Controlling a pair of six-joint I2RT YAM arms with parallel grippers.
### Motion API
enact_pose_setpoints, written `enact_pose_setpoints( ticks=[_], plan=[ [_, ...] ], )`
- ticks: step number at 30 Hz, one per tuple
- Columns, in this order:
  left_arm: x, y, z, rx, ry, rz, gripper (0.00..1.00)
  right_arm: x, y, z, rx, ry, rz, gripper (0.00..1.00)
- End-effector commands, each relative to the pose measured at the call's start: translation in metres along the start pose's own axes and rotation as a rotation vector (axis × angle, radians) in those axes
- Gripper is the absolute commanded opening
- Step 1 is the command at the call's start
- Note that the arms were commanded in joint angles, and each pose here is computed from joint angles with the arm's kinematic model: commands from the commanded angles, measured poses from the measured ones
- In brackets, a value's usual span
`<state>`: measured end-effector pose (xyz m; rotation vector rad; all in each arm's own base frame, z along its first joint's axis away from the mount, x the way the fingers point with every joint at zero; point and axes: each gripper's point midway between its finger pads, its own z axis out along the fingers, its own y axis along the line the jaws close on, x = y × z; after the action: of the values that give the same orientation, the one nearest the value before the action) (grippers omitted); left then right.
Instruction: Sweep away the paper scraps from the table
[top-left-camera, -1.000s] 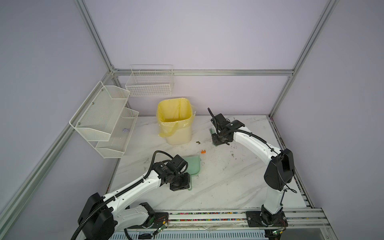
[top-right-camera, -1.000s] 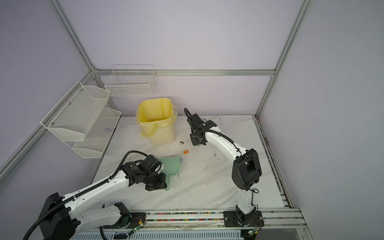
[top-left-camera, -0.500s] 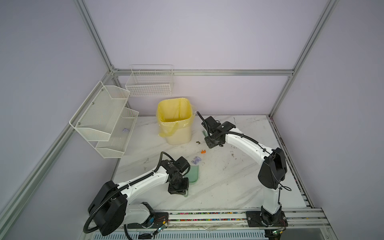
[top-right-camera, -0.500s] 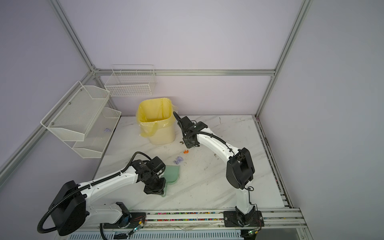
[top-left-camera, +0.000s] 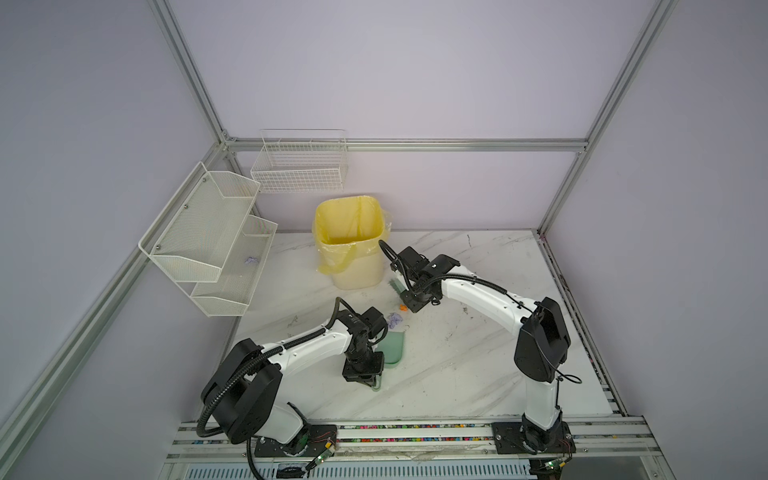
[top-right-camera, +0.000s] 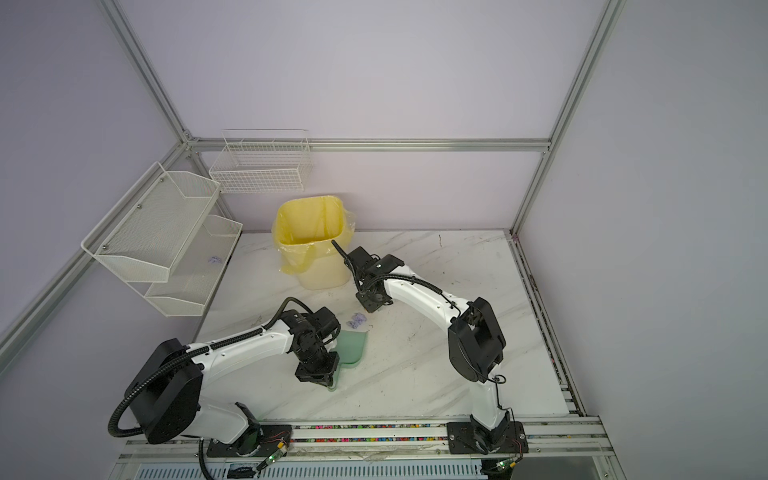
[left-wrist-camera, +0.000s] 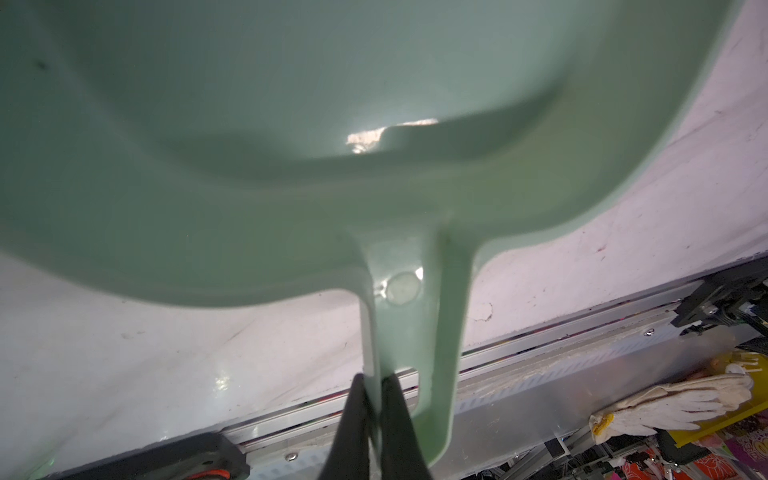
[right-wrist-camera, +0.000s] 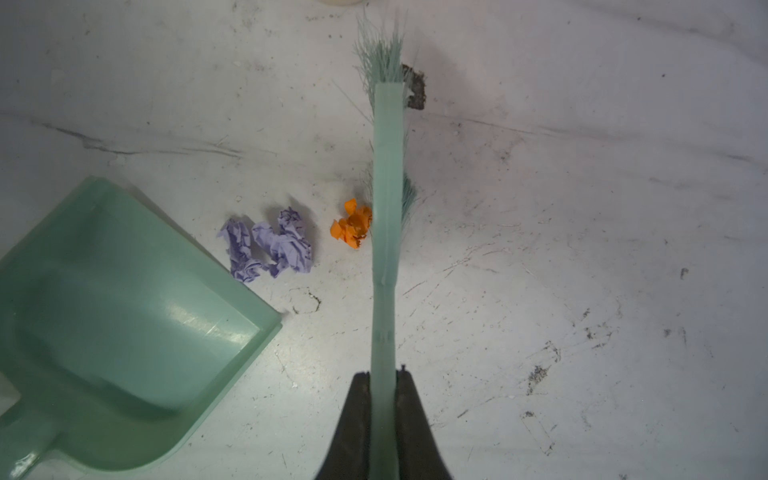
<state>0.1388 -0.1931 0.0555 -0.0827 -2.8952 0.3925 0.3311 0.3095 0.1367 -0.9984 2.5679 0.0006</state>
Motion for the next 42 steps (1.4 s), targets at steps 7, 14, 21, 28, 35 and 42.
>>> enact_pose_setpoints(
  ticks=[7, 14, 21, 28, 35, 42],
  plan=[
    [-0.026, -0.010, -0.018, 0.067, -0.029, 0.023, 0.00, 0.019, 0.054, -0.026, -0.194, -0.049, -0.175, 0.00],
    [-0.035, -0.005, -0.016, 0.070, -0.017, 0.014, 0.00, 0.035, 0.086, -0.056, -0.395, -0.095, -0.197, 0.00],
    [-0.037, -0.001, -0.013, 0.049, -0.017, 0.013, 0.00, 0.035, 0.074, -0.068, -0.370, -0.107, -0.060, 0.00],
    [-0.031, 0.004, -0.013, 0.056, -0.015, -0.003, 0.00, 0.004, 0.020, -0.071, -0.242, -0.189, 0.101, 0.00],
    [-0.021, 0.014, -0.012, 0.071, -0.006, -0.031, 0.00, -0.044, 0.012, -0.059, -0.240, -0.293, 0.186, 0.00],
    [-0.007, 0.027, -0.009, 0.064, 0.038, -0.046, 0.00, -0.066, 0.027, -0.036, -0.327, -0.347, 0.244, 0.00]
  ],
)
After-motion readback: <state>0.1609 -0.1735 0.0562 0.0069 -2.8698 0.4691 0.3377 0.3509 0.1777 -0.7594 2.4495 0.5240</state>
